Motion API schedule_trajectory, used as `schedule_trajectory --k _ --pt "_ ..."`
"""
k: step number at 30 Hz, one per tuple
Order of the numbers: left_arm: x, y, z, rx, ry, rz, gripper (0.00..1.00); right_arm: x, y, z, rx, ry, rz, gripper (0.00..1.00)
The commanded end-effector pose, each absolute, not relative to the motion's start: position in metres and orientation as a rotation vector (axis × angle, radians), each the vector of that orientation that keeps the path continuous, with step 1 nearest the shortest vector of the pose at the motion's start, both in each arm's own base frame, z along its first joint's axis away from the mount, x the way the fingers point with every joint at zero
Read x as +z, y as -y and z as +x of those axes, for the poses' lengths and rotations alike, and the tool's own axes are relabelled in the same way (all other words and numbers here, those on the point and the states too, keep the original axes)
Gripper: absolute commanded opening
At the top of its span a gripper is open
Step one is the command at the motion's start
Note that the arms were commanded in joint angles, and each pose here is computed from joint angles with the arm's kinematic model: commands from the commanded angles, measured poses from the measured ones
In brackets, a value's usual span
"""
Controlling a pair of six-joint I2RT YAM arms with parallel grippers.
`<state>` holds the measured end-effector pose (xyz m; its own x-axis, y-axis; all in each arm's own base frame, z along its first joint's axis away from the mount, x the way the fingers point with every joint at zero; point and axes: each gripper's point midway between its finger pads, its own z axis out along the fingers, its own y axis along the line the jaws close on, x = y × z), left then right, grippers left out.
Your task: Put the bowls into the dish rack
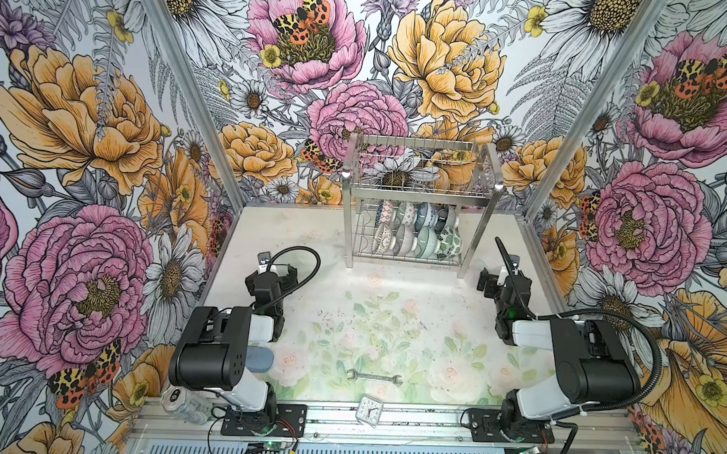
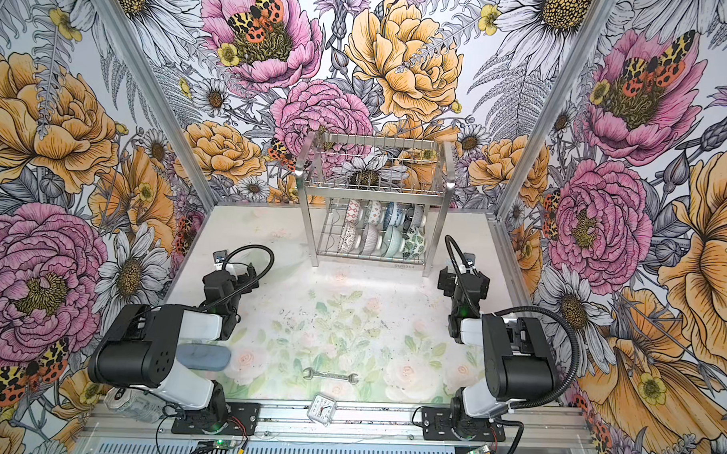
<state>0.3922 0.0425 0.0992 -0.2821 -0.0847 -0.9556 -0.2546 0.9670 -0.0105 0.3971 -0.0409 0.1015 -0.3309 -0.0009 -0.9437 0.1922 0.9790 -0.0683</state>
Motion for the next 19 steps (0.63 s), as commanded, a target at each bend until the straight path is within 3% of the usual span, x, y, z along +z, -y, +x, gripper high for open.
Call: schedule_trajectory --k 1,19 --pt "0.1297 -0.0308 0.4020 0.095 -1.745 -0.195 0.99 0.1116 0.0261 0.4023 -0.106 -1.846 0.102 1.00" --pt "0.1302 -0.0230 0.4045 0.093 -1.745 -0.154 0.99 0.1110 0.0246 0.4019 -0.114 -1.851 0.097 1.00"
